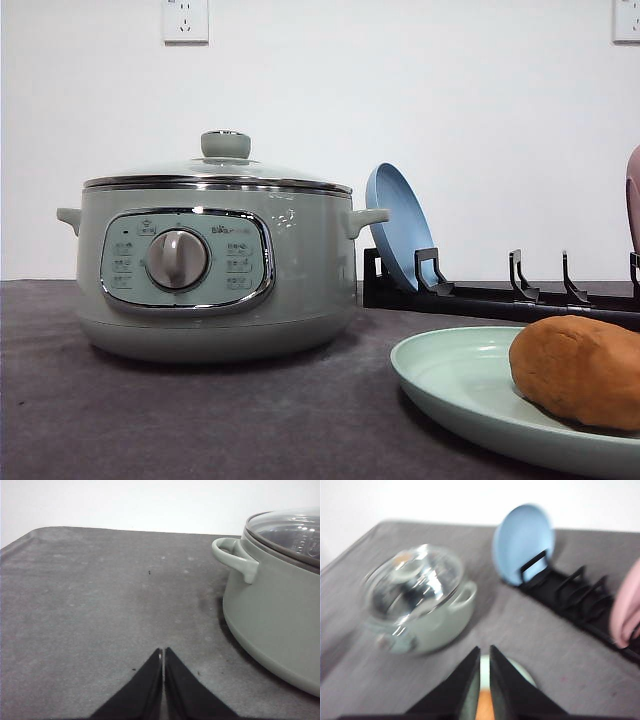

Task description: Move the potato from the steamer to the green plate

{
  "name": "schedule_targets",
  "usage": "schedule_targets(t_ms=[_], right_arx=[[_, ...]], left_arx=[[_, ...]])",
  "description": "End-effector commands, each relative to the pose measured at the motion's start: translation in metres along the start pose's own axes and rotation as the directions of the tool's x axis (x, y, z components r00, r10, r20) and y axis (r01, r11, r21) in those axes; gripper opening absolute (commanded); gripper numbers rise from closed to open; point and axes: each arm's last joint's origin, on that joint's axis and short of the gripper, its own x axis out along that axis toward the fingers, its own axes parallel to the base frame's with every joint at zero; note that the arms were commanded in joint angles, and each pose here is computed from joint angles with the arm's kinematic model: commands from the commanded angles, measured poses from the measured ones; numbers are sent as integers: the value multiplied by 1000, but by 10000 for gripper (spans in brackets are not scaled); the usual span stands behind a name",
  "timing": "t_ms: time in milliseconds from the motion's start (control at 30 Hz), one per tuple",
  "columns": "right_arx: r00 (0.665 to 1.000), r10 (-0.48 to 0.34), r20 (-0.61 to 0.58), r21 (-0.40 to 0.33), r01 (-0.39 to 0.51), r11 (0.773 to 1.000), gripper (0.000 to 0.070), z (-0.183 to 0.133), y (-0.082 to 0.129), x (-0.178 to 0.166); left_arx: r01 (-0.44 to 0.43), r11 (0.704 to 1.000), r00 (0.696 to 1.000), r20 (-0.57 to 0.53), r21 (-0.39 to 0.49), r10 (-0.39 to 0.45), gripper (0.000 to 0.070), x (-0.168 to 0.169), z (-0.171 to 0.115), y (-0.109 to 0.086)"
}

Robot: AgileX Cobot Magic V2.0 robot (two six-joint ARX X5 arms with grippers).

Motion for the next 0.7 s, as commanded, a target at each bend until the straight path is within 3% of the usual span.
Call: schedule_targets(t_ms=[0, 100, 233, 500, 667], right_arx=[[994, -53, 99, 13, 52, 999, 22, -3, -6, 13], [957, -121, 265, 31, 117, 993, 22, -19, -22, 36], [906, -178, 384, 36, 178, 983, 22, -57, -45, 64], [870, -381, 313, 95, 371, 924, 22, -149, -83, 96], [865, -416, 282, 63, 416, 907, 22, -181, -91, 107]], left_arx=[[-1, 1000, 1000, -26, 1, 1, 0, 2, -7, 0], [-1, 1000, 1000, -26, 1, 1, 0, 2, -7, 0], [-1, 1000, 1000, -26, 1, 1, 0, 2, -7, 0], [-1, 1000, 1000, -26, 1, 1, 0, 2, -7, 0], [-1, 1000, 1000, -26, 1, 1, 0, 2, -7, 0]])
